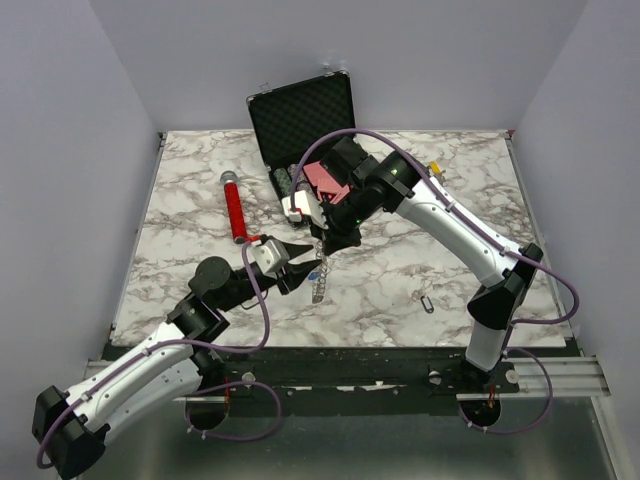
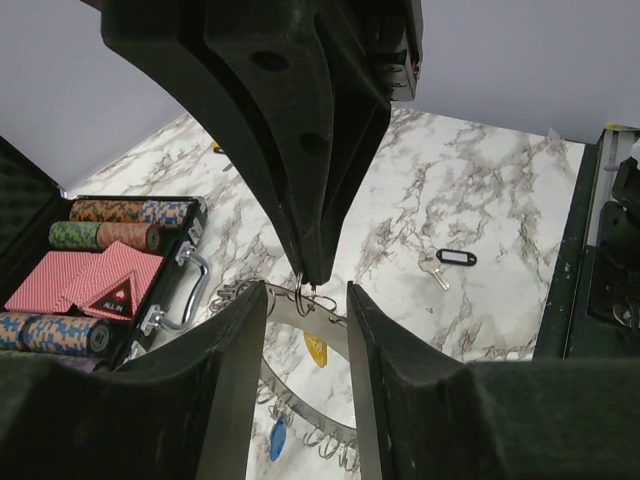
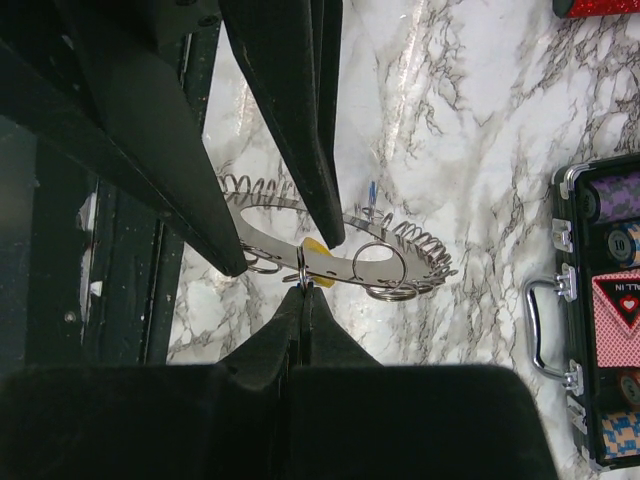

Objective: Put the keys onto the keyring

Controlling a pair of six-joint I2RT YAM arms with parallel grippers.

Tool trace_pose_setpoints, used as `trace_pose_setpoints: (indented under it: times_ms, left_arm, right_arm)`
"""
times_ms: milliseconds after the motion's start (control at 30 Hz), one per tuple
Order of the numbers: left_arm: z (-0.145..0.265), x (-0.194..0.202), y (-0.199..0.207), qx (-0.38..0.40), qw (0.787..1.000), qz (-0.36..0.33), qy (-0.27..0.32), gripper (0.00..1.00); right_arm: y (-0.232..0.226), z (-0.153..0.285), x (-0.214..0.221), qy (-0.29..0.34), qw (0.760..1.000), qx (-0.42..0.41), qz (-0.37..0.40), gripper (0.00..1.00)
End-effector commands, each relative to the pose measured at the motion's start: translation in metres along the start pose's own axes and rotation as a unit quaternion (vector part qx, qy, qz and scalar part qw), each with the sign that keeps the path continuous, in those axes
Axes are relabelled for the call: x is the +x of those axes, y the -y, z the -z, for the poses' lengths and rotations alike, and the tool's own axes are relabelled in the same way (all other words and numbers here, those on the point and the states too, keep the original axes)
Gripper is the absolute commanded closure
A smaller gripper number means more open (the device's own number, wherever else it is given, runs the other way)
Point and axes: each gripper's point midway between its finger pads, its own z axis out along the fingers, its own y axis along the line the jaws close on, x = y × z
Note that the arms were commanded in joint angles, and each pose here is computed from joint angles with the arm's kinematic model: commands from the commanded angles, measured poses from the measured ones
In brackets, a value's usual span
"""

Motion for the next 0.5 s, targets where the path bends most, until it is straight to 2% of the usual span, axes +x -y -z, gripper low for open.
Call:
trace_pose_setpoints:
  times_ms: [0, 267, 333, 467]
  left_arm:
    - [-0.0042, -0.0059, 0.0067, 0.024, 0.999, -0.011, 0.025, 0.57]
    - [-0.0063, -0.0011, 0.0068, 0.028, 0.999, -0.014, 0.016, 0.62]
    - [-0.0066, 0.0001, 0.007, 0.029, 0.999, -0.016, 0.014, 0.67]
    - [-0.0077, 0.0033, 0.0085, 0.035, 0.999, -0.016, 0.008, 0.7]
  right_arm:
    - [-0.0089, 0.0042, -0.0063, 0.006, 1.0, -0.015, 0.006, 0.99]
    - [-0.0107, 0.005, -0.0089, 0.012, 1.0, -0.018, 0.008, 0.99]
    - [-0.0112, 0.0057, -0.0092, 0.013, 1.0, -0.019, 0.008, 0.99]
    - [-0.0124, 0.0062, -0.0105, 0.015, 1.0, -0.021, 0.009, 0.99]
